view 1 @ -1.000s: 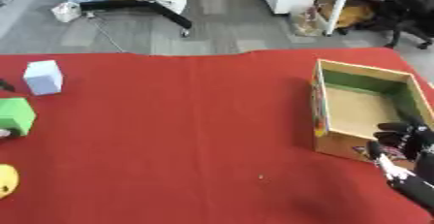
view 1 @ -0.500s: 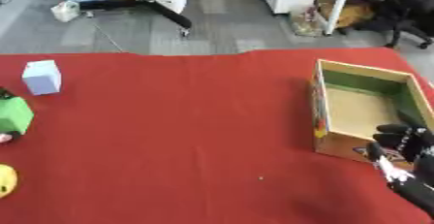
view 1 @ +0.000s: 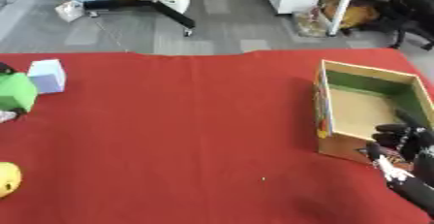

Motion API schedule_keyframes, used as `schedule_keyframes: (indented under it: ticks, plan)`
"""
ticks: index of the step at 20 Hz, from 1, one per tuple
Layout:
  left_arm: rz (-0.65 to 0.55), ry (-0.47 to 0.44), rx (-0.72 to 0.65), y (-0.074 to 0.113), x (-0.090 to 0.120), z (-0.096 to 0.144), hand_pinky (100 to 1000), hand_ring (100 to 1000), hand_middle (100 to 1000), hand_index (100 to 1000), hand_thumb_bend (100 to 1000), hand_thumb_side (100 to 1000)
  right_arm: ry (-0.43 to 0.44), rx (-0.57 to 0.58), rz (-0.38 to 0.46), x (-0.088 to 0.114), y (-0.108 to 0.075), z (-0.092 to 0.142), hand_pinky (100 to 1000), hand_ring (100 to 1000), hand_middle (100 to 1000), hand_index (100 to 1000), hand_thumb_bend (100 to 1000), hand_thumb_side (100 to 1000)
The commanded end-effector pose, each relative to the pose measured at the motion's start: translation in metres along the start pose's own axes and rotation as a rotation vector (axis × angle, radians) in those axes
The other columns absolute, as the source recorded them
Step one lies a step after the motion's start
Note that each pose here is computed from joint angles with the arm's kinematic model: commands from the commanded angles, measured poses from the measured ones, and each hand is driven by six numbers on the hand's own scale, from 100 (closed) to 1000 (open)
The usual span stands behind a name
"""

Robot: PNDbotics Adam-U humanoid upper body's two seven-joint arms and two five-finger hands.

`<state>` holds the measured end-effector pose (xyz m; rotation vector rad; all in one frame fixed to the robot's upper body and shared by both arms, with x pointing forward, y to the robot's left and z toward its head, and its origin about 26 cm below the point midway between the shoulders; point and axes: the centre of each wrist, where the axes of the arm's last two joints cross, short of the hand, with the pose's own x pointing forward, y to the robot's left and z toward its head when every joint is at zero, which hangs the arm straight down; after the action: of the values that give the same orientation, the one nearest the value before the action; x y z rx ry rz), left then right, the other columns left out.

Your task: Pick up the objects with one hand, pass them to the other hand, and then place them into the box on the other side of the table.

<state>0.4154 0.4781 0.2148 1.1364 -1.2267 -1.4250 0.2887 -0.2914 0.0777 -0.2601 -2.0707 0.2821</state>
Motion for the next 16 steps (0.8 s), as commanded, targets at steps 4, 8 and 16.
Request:
schedule_keyframes:
  ticks: [4, 8, 16]
  plan:
    - [-0.007, -0.105, 0.136, 0.039, 0.016, -0.001, 729, 627, 573, 657, 265, 356, -0.052, 0.026, 0.073, 0.011, -0.015, -0.011, 758, 720, 694, 955, 332, 306]
    - [0.043, -0.266, 0.235, 0.022, 0.045, -0.007, 711, 632, 577, 654, 295, 395, -0.134, 0.082, 0.178, 0.029, -0.025, -0.025, 766, 728, 702, 958, 333, 299]
    - [0.27, -0.518, 0.33, -0.041, 0.129, -0.015, 691, 660, 603, 670, 353, 464, -0.363, 0.15, 0.372, 0.082, -0.029, -0.057, 764, 706, 678, 968, 346, 292]
